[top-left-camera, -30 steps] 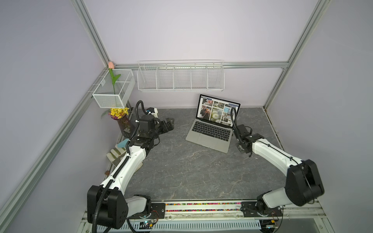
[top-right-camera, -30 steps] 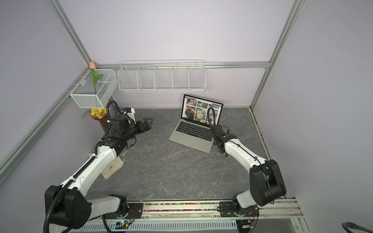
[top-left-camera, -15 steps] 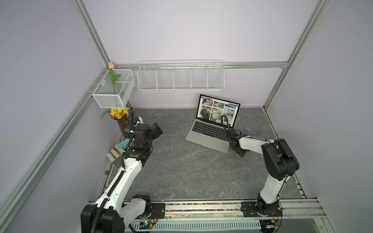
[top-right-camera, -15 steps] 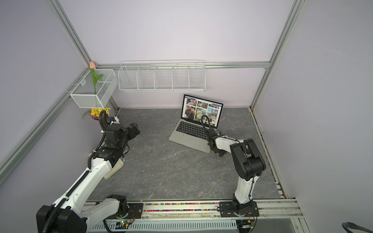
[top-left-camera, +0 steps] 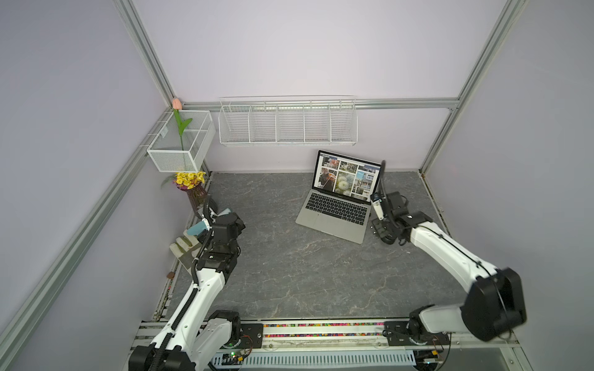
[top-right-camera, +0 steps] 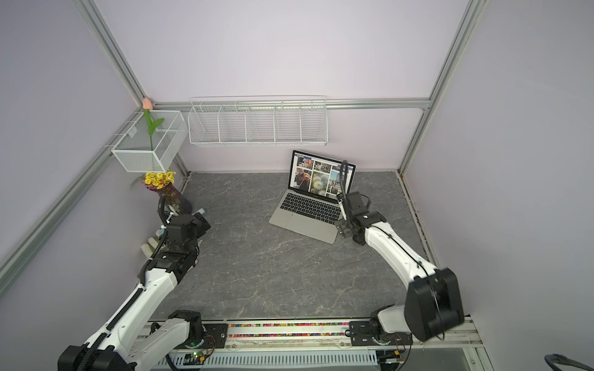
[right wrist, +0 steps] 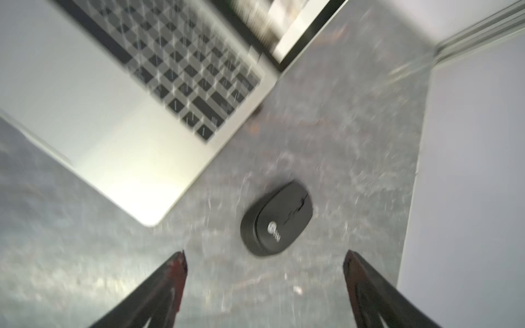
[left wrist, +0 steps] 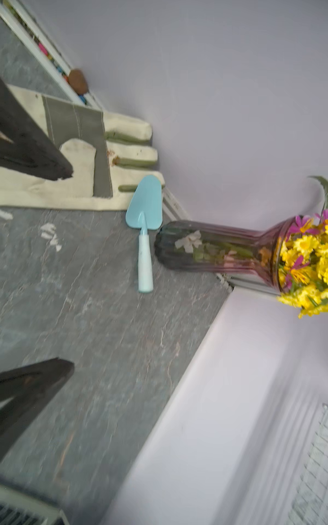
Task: Insert the wireless mouse receiver into the laptop
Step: Reset both arms
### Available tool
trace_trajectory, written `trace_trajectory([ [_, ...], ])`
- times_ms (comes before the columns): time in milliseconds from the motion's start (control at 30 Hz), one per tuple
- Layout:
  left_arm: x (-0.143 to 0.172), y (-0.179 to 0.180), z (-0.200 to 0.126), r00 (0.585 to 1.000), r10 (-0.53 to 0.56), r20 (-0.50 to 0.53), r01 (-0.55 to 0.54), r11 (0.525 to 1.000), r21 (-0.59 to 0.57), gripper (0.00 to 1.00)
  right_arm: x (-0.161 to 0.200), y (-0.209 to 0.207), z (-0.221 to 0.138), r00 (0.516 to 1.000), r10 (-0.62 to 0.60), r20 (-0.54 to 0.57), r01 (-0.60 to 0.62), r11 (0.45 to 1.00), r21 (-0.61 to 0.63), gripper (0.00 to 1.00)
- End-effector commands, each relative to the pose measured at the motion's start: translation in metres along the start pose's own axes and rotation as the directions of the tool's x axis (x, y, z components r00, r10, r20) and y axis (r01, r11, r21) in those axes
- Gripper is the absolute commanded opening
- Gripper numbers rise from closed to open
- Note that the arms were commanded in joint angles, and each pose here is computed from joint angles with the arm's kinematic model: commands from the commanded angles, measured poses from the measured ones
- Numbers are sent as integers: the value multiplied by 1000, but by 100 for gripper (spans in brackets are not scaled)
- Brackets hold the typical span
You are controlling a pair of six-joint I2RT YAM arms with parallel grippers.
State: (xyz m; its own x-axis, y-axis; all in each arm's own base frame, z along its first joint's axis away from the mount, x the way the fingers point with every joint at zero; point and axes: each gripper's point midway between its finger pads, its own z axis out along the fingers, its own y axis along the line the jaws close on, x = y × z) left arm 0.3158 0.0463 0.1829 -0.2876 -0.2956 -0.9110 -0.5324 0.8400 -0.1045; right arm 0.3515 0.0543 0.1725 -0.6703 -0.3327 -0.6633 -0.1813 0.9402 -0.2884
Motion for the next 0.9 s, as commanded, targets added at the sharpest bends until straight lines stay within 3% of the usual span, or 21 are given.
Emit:
trace_trajectory([
  [0, 7, 10, 13, 990, 115, 80, -110, 992, -61, 99, 1, -31, 10, 939, 239, 247, -248, 969, 5, 89],
  [133, 32, -9, 33, 971, 220, 97, -223, 975, 16, 99, 32, -72, 25, 825, 392, 408, -436, 900, 17, 89],
  [233, 36, -32, 45, 965, 258, 45, -261, 961, 87, 99, 50, -72, 48, 816, 438, 376, -462, 886, -30, 89],
  [333, 32, -55, 56, 965, 248, 85, -259, 953, 160, 99, 44, -62, 63, 801, 451, 394, -448, 888, -107, 89],
  [400, 29, -65, 62, 960, 262, 99, -276, 944, 181, 99, 39, -58, 68, 830, 411, 377, -400, 910, -112, 89],
  [500, 28, -69, 66, 952, 284, 116, -301, 937, 177, 99, 38, -55, 77, 824, 388, 414, -372, 920, -123, 89],
  [567, 31, -69, 63, 947, 267, 179, -300, 933, 199, 99, 39, -35, 81, 839, 328, 434, -286, 945, -161, 89],
  [633, 37, -68, 65, 944, 236, 231, -288, 930, 227, 99, 40, -33, 88, 843, 306, 443, -286, 952, -112, 89],
  [700, 44, -58, 73, 955, 224, 193, -260, 948, 186, 99, 45, -41, 90, 861, 324, 393, -326, 943, -64, 89],
  [867, 42, -56, 80, 965, 212, 157, -239, 955, 178, 99, 43, -41, 91, 858, 306, 411, -319, 947, -41, 89],
])
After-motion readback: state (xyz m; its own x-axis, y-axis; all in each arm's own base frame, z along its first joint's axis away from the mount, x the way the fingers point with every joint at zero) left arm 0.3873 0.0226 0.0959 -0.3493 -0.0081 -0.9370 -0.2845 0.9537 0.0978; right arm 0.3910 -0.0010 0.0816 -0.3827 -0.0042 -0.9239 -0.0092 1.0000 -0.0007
